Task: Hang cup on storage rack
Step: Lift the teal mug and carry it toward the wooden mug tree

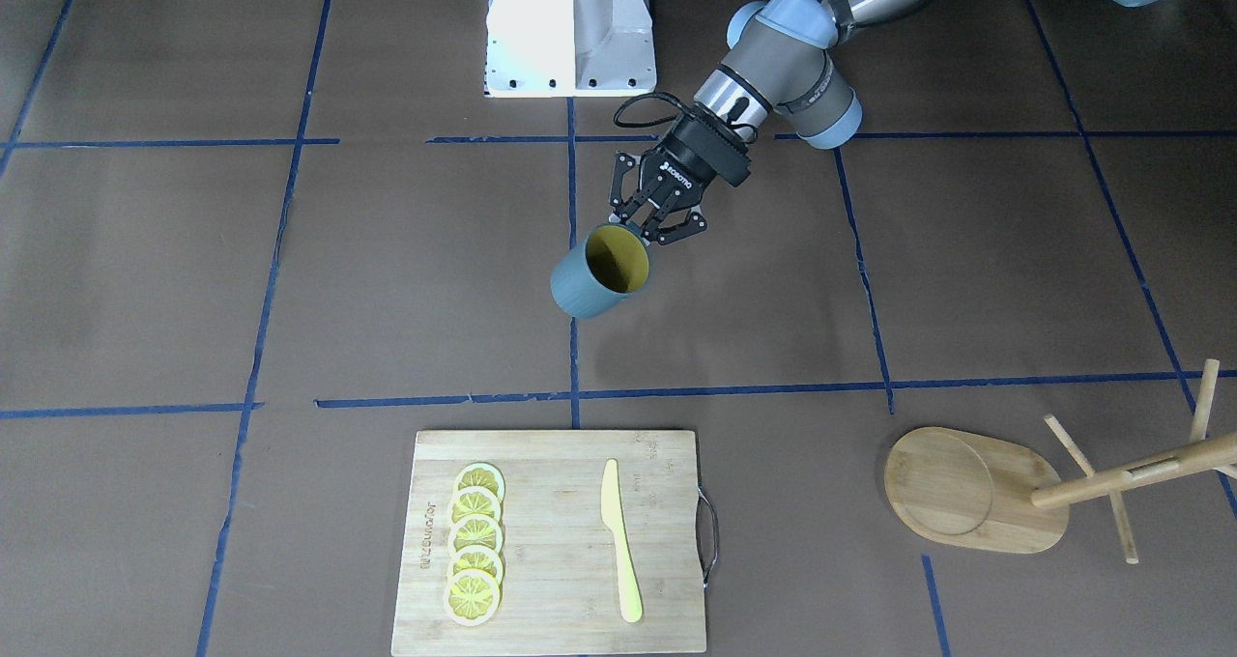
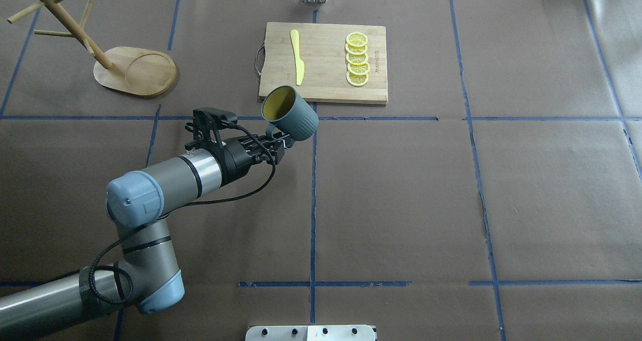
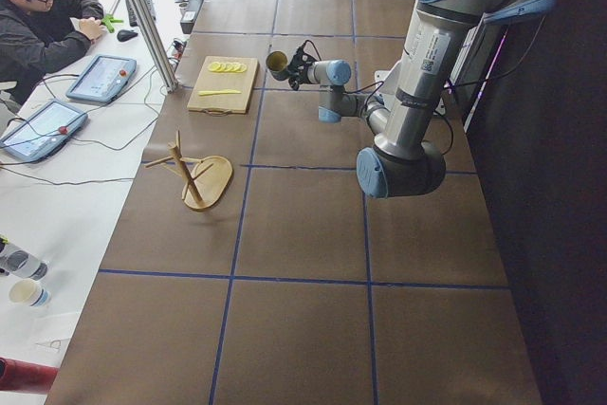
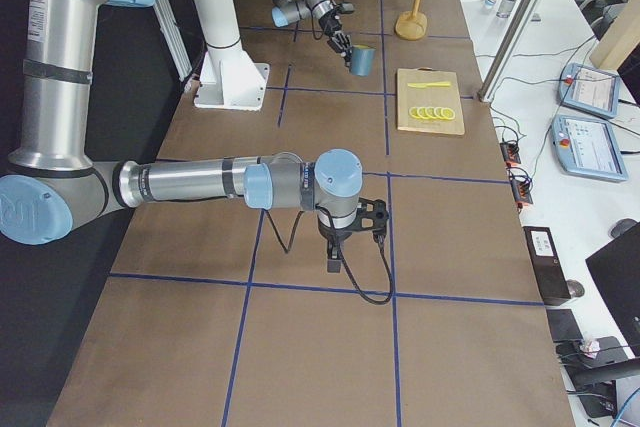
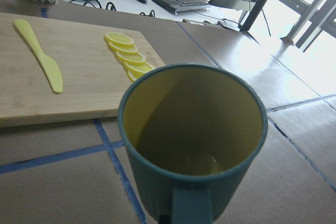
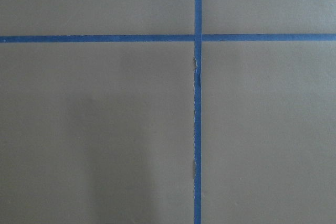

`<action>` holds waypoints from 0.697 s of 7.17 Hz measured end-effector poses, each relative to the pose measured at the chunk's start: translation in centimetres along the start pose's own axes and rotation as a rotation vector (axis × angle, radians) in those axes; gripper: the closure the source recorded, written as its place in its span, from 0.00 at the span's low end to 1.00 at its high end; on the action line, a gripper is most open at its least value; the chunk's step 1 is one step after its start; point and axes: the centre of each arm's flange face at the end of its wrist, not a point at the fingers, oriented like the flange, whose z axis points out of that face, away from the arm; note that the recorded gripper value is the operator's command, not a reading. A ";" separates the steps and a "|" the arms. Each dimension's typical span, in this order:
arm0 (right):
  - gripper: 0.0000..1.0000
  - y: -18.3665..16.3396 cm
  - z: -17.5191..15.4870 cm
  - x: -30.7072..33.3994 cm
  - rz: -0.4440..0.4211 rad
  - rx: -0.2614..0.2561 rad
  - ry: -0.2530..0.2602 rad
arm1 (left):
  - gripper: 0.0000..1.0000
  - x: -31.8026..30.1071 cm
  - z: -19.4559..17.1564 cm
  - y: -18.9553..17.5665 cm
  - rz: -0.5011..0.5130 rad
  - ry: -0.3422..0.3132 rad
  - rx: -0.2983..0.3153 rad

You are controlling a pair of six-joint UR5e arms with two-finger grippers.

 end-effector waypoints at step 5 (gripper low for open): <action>0.00 -0.9 -0.2 -0.2 -0.011 0.008 0.007 | 1.00 -5.9 -2.5 -13.5 -0.716 -0.009 0.103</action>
